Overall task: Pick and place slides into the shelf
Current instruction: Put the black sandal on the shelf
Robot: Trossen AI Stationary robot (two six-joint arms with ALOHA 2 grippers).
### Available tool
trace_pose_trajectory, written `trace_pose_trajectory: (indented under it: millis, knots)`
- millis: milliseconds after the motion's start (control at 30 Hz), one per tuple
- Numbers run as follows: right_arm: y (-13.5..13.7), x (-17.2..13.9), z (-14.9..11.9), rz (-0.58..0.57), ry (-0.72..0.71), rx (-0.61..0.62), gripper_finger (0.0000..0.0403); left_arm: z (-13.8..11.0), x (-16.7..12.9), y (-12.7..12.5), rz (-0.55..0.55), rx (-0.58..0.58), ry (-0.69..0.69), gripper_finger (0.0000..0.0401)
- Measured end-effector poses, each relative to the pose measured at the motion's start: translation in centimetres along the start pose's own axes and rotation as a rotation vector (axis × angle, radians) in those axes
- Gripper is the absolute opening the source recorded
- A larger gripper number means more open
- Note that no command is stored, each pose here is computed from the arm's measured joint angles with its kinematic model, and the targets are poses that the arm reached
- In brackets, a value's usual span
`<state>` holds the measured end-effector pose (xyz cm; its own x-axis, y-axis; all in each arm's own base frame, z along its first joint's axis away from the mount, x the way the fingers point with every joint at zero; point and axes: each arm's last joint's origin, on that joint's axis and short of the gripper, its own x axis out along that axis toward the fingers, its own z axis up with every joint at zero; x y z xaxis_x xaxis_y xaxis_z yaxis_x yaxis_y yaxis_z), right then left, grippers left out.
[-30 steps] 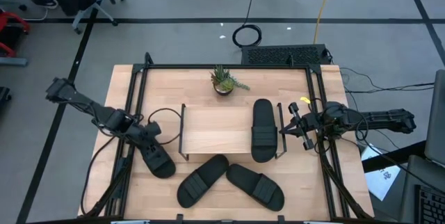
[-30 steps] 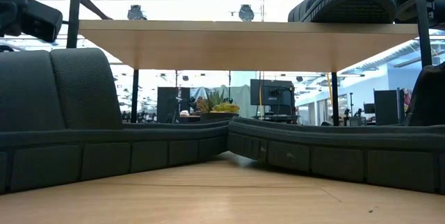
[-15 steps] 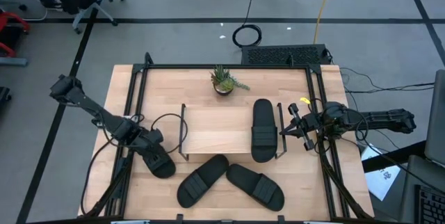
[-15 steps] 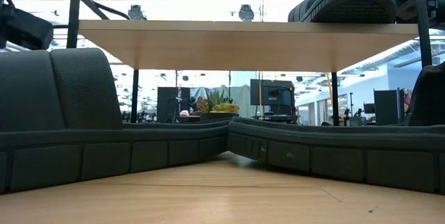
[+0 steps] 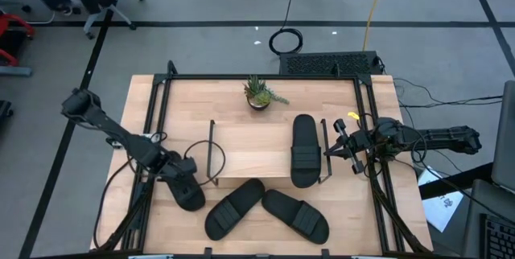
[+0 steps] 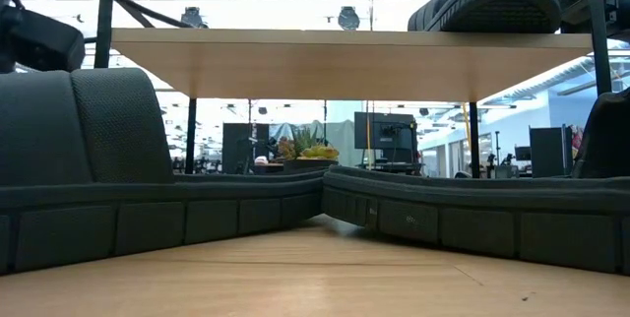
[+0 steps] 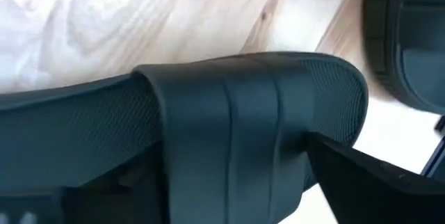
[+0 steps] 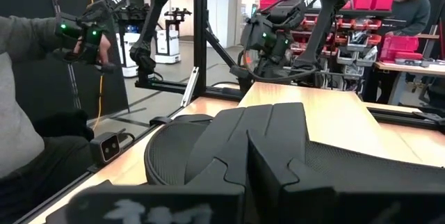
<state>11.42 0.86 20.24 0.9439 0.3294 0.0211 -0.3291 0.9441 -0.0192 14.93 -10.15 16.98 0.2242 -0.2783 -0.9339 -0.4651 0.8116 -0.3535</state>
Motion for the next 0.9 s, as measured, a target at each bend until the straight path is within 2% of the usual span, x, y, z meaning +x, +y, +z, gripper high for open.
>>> trace_pose_trajectory:
  millis: [100, 300, 333, 567, 700, 900]
  knots:
    - [0.0, 0.0, 0.0, 0.0, 0.0, 0.0, 0.0, 0.0, 0.4, -0.1, 0.011, 0.035, 0.026, 0.0229]
    - [0.0, 0.0, 0.0, 0.0, 0.0, 0.0, 0.0, 0.0, 0.3, -0.3, -0.023, 0.11, 0.047, 0.0036]
    - [0.0, 0.0, 0.0, 0.0, 0.0, 0.0, 0.0, 0.0, 0.2, -0.3, -0.036, 0.119, 0.052, 0.0019]
    - [0.0, 0.0, 0.0, 0.0, 0.0, 0.001, 0.0, -0.2, -0.7, -0.3, -0.07, 0.128, 0.05, 0.0005]
    - [0.0, 0.0, 0.0, 0.0, 0.0, 0.001, 0.0, -0.4, -2.5, -1.1, -0.065, 0.146, 0.051, 0.0004]
    - [0.0, 0.0, 0.0, 0.0, 0.0, 0.0, 0.0, -0.8, -7.9, -2.6, 0.089, 0.189, 0.05, 0.0003]
